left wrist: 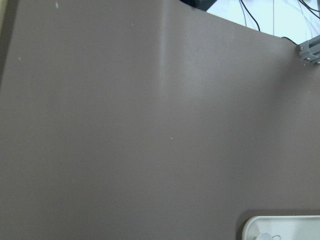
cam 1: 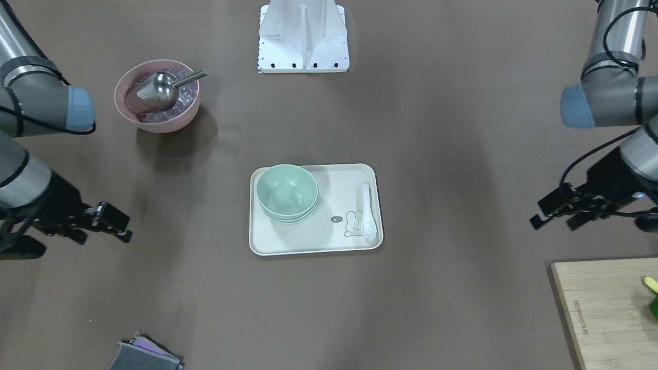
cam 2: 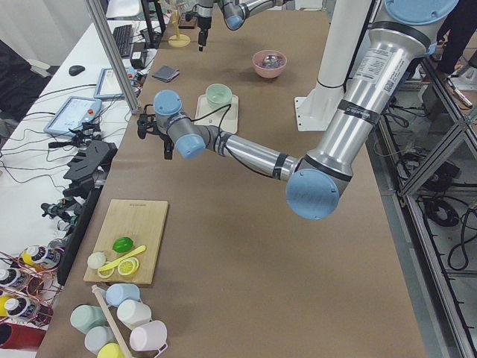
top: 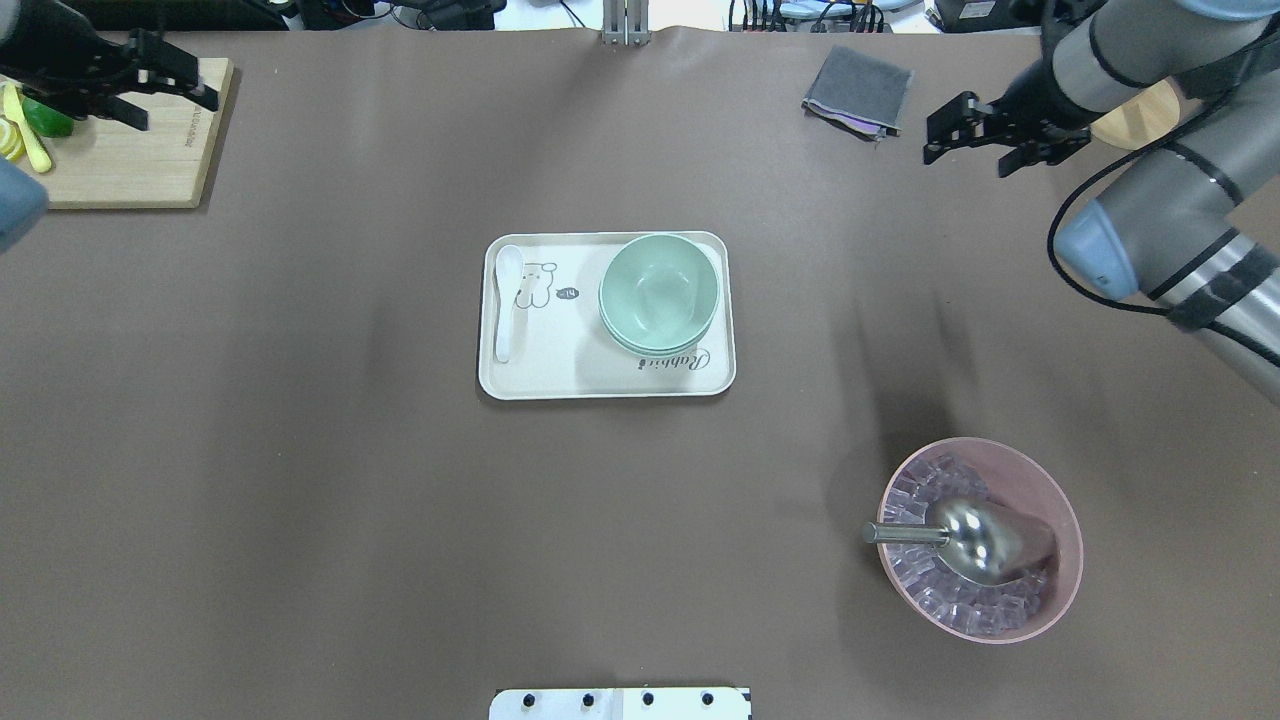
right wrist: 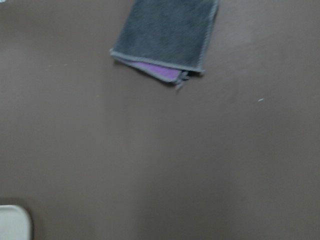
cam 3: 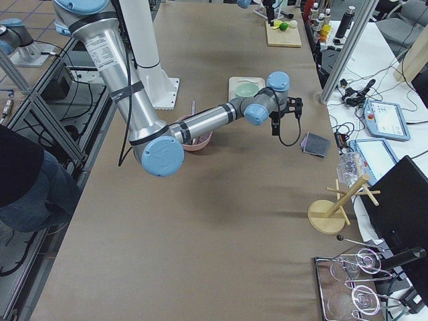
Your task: Stack green bowls together
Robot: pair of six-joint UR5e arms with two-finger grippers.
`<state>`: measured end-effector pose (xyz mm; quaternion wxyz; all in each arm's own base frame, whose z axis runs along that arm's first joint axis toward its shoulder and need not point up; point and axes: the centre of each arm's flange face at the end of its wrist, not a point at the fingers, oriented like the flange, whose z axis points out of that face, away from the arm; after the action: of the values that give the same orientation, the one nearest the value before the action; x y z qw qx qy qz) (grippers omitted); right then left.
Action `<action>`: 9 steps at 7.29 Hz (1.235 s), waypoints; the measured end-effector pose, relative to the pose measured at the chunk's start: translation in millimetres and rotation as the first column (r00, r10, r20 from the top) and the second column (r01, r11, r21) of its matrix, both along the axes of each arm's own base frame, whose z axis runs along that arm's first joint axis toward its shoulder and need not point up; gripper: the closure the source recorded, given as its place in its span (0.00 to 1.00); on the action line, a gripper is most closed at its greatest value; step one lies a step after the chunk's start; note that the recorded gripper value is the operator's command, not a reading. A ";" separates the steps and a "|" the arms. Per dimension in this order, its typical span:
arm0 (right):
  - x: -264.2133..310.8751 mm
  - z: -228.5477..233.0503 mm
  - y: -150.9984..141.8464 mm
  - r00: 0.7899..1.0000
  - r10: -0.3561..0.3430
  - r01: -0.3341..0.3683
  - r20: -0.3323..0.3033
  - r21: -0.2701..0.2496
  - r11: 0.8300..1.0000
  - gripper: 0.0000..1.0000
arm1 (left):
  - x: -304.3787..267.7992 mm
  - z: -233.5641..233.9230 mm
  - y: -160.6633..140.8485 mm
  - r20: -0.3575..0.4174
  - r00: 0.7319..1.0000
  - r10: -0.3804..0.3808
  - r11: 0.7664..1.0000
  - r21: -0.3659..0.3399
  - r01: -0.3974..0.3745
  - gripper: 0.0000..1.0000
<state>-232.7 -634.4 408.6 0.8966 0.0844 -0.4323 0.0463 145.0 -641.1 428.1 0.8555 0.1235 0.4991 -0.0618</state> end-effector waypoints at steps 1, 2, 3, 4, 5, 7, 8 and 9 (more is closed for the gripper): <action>45.1 33.6 -5.6 0.993 -0.041 0.046 -0.108 0.038 0.998 0.00 | -46.6 31.5 2.0 0.067 0.998 0.001 1.000 0.030 -0.003 0.01; 88.7 69.8 -3.7 0.973 -0.086 0.100 -0.214 0.055 0.994 0.00 | -90.8 57.6 4.8 0.145 0.989 0.000 0.999 0.033 -0.005 0.01; 131.0 106.0 3.6 0.946 -0.137 0.158 -0.293 0.051 0.986 0.00 | -130.2 80.3 9.7 0.247 0.969 0.015 0.999 0.029 -0.023 0.01; 172.0 138.4 14.6 0.926 -0.180 0.202 -0.333 0.032 0.979 0.00 | -167.1 101.7 18.6 0.342 0.938 0.055 0.998 0.012 -0.063 0.01; 208.9 162.7 27.7 0.919 -0.206 0.220 -0.337 0.002 0.976 0.00 | -195.3 118.2 28.9 0.386 0.918 0.089 0.996 -0.024 -0.087 0.01; 264.7 195.8 60.2 0.946 -0.219 0.213 -0.240 -0.051 0.976 0.00 | -218.0 143.3 57.5 0.387 0.914 0.118 0.992 -0.081 -0.094 0.01; 283.0 205.3 79.4 0.963 -0.202 0.195 -0.176 -0.062 0.979 0.00 | -222.9 145.3 71.7 0.364 0.924 0.120 0.992 -0.090 -0.093 0.01; 292.5 207.2 101.3 0.973 -0.190 0.181 -0.135 -0.072 0.981 0.00 | -229.5 145.1 80.8 0.347 0.931 0.113 0.992 -0.092 -0.086 0.01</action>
<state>59.8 -533.1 615.8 0.9275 0.0201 -0.3721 -0.0309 -84.5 -560.3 573.3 0.9369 0.0751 0.3413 -0.0140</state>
